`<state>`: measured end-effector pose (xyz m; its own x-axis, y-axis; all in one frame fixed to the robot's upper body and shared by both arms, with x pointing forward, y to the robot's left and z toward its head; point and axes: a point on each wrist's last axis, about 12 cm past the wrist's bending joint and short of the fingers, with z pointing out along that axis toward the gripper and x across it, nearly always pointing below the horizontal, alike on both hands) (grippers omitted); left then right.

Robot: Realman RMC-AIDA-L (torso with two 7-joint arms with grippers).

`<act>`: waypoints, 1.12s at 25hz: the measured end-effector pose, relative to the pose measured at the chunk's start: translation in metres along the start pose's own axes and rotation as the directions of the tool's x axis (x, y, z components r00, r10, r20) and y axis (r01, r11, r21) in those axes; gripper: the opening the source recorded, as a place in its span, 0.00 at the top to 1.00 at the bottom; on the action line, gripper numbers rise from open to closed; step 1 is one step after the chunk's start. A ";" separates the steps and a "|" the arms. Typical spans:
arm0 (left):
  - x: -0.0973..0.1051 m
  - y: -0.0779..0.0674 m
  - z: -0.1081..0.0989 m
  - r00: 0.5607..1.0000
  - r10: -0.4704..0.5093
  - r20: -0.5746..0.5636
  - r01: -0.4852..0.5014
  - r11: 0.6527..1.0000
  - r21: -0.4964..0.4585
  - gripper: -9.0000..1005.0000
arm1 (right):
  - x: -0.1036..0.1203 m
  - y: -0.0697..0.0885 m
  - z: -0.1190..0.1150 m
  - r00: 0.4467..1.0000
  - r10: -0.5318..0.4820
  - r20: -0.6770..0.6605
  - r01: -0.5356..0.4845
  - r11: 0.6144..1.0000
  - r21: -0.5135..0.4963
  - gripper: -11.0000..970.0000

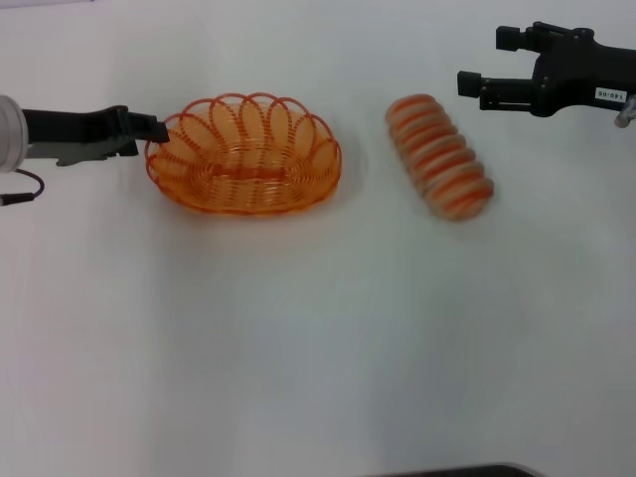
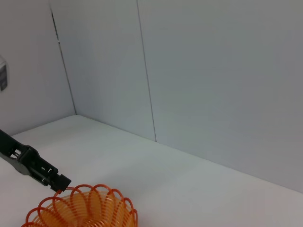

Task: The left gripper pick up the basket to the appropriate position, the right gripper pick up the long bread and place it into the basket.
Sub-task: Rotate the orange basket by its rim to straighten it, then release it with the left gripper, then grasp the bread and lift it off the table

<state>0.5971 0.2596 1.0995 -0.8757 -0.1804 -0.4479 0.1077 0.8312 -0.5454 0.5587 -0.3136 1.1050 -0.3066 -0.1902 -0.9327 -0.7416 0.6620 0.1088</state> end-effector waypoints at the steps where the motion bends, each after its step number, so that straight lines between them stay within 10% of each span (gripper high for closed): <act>1: -0.001 0.000 -0.002 1.000 0.012 0.003 -0.012 1.000 0.000 0.64 | 0.000 0.000 0.000 1.000 0.000 0.000 0.000 1.000 0.000 0.04; 12: -0.014 -0.007 -0.028 0.962 0.270 0.046 -0.273 0.958 0.090 0.27 | -0.013 -0.008 -0.001 0.991 0.128 0.043 -0.129 0.992 0.020 0.04; 28: -0.007 -0.008 -0.077 0.634 0.750 0.191 -0.773 0.605 0.189 0.12 | -0.097 -0.042 0.011 0.721 0.585 -0.372 -0.557 0.808 0.192 0.04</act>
<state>0.5658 0.2951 1.1613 -0.3844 0.4087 -0.8277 0.8314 0.5429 -0.1180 0.6258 -0.3150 1.1876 -0.8767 -0.0195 -0.4806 -0.3139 0.7804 0.5408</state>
